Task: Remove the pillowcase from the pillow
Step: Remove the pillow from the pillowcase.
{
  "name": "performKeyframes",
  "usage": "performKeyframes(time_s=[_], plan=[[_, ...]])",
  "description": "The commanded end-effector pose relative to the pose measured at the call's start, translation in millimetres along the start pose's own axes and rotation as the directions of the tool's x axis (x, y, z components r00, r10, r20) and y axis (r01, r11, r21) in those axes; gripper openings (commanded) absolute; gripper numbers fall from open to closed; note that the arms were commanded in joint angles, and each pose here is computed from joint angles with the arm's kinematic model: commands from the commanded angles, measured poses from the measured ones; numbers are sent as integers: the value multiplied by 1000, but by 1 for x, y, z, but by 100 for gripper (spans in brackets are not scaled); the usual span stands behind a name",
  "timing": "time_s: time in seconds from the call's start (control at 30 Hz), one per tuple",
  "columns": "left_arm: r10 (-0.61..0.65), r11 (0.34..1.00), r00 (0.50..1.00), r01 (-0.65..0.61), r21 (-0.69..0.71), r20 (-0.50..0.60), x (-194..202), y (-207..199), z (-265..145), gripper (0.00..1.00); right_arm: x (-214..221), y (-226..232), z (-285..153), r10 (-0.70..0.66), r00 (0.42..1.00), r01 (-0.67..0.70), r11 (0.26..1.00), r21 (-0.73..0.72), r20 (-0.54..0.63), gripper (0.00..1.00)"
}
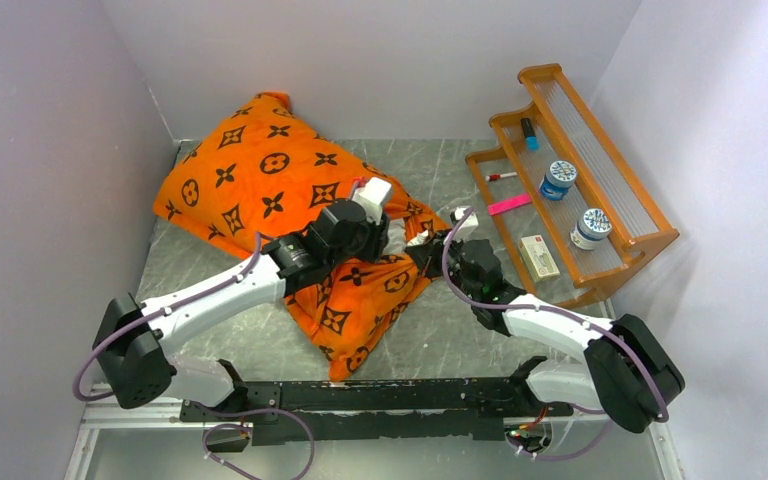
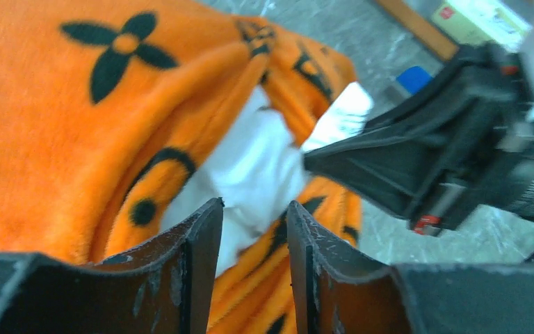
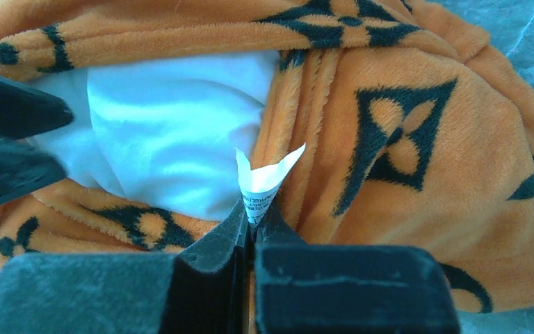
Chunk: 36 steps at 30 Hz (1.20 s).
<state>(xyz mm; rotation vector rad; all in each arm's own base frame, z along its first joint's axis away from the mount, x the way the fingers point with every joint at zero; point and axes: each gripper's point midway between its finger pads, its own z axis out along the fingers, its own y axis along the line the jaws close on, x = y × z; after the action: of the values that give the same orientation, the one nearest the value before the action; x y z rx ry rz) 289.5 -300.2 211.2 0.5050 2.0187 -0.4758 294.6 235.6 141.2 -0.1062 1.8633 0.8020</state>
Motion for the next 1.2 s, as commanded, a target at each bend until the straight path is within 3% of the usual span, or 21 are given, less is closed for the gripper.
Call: performKeyframes(time_s=[0.0, 0.2, 0.5, 0.63, 0.83, 1.17], plan=[[64, 997, 994, -66, 28, 85, -41, -25, -11, 49, 29, -29, -11, -42, 995, 50, 995, 87, -91, 0], [40, 999, 998, -40, -2, 40, -39, -36, 7, 67, 32, -29, -12, -34, 995, 42, 996, 84, -93, 0], [58, 982, 997, -67, -177, -52, -15, -24, 40, 75, 32, -27, -14, -21, 996, 27, 997, 73, -82, 0], [67, 945, 993, -95, -314, -101, 2, -2, 51, 79, 30, -25, -14, -15, 998, 20, 998, 63, -68, 0], [94, 897, 981, -157, -412, -170, 31, 19, 61, 82, 29, -24, -15, -17, 998, 21, 998, 60, -64, 0], [82, 881, 978, -161, -445, -191, 44, 38, 56, 75, 30, -25, -17, -15, 998, 19, 998, 58, -62, 0]])
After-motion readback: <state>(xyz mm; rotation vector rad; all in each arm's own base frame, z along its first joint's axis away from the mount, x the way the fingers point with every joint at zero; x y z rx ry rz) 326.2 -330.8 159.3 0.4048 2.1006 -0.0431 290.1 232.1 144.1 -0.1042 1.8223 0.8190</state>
